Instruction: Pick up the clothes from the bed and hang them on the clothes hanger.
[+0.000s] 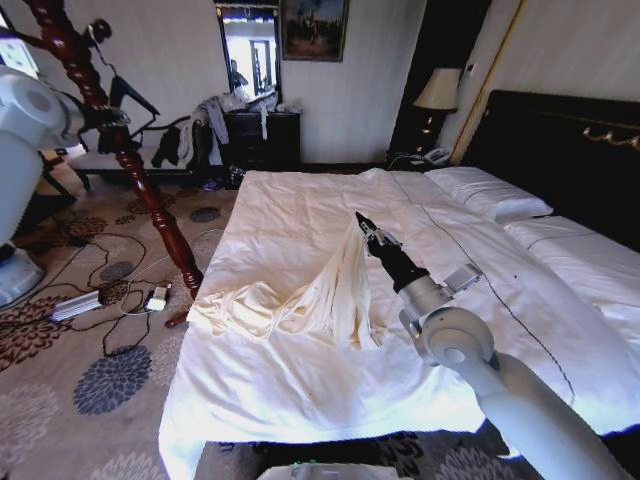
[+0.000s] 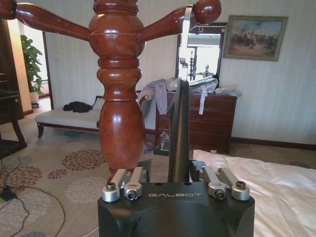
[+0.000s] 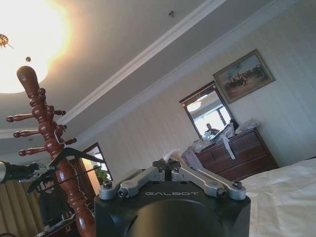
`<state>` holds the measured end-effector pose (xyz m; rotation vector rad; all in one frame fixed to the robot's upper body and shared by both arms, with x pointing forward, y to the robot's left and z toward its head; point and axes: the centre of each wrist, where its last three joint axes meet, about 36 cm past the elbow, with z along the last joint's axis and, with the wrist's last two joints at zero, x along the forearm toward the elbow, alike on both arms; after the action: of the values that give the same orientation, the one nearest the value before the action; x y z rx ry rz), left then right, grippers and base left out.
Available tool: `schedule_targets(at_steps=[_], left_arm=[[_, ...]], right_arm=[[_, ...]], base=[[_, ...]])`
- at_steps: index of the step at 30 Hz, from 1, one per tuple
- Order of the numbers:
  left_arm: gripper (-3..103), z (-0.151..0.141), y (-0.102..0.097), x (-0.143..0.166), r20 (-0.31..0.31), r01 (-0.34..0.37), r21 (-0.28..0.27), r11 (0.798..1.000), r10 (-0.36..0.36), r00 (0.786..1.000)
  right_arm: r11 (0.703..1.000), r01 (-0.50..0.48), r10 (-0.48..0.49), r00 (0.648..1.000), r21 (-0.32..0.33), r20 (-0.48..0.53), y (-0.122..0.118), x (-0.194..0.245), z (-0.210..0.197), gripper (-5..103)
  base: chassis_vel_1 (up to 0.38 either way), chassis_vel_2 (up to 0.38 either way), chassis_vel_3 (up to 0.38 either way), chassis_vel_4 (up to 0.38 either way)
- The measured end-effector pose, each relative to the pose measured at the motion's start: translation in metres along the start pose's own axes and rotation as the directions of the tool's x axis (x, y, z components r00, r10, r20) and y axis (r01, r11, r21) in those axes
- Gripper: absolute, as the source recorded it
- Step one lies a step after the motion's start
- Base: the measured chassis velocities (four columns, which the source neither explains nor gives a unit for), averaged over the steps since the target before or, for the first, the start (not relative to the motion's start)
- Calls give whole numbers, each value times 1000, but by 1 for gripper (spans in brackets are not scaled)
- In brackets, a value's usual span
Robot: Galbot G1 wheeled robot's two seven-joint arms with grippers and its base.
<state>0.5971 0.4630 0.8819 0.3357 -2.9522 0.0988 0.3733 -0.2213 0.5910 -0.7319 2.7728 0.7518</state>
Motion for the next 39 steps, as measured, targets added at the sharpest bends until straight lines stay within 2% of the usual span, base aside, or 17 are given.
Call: schedule_targets(at_steps=[1,3,6,7,18,21,22,26,27,30,31,32,34,35,36,37,39], left_arm=[[34,0,0,1,0,-5,1,1000,5,1000],[34,0,0,2,0,-9,2,1000,9,1000],[19,0,-2,6,-4,-37,22,999,37,999],[17,-1,-2,7,-6,-45,33,998,46,999],[17,-8,-8,17,17,-90,43,995,89,996],[17,-15,-19,41,74,-160,29,987,158,985],[17,-15,-19,41,74,-160,29,987,158,985],[17,-23,-37,82,154,-301,36,953,292,944],[17,-23,-37,82,154,-301,36,953,292,944],[17,-7,-41,114,194,-423,42,905,408,892],[17,-7,-41,114,194,-423,42,905,408,892],[17,8,-43,127,204,-485,31,874,470,859],[17,55,-53,140,151,-615,-21,789,610,778],[17,55,-53,140,151,-615,-21,789,610,778],[17,74,-56,141,117,-659,-32,751,658,744],[17,99,-60,141,74,-708,-37,705,708,702],[17,135,-67,138,23,-760,-19,650,760,649]], right_arm=[[1000,0,0,1000,1,0,0,0,0,0],[1000,-1,1,1000,1,-1,0,0,0,0],[1000,-1,1,1000,5,-2,0,2,1,0],[1000,-2,2,1000,6,-2,0,2,1,0],[1000,-15,15,1000,17,3,-1,3,-2,0],[1000,-21,20,1000,19,5,-2,3,-2,0],[1000,-21,20,1000,19,5,-2,3,-2,0],[999,-28,28,1000,21,2,-5,1,1,0],[999,-28,28,1000,21,2,-5,1,1,0],[999,-39,38,999,21,2,-7,0,4,0],[999,-39,38,999,21,2,-7,0,4,0],[998,-52,52,999,22,0,-8,-1,4,0],[994,-105,106,994,32,-20,-9,-2,3,0],[994,-105,106,994,32,-20,-9,-2,3,0],[991,-129,130,991,34,-31,-10,-2,2,0],[986,-165,166,985,36,-49,-10,-3,0,0],[979,-202,205,976,37,-71,-10,-3,0,0]], base=[[0,0,0,0],[0,0,0,0],[0,0,0,0],[0,0,0,0],[0,0,0,0],[0,0,0,0],[0,0,0,0],[0,0,0,0],[0,0,0,0],[0,0,0,0],[0,0,0,0],[0,0,0,0],[0,0,0,0],[0,0,0,0],[0,0,0,0],[0,0,0,0],[0,0,0,0]])
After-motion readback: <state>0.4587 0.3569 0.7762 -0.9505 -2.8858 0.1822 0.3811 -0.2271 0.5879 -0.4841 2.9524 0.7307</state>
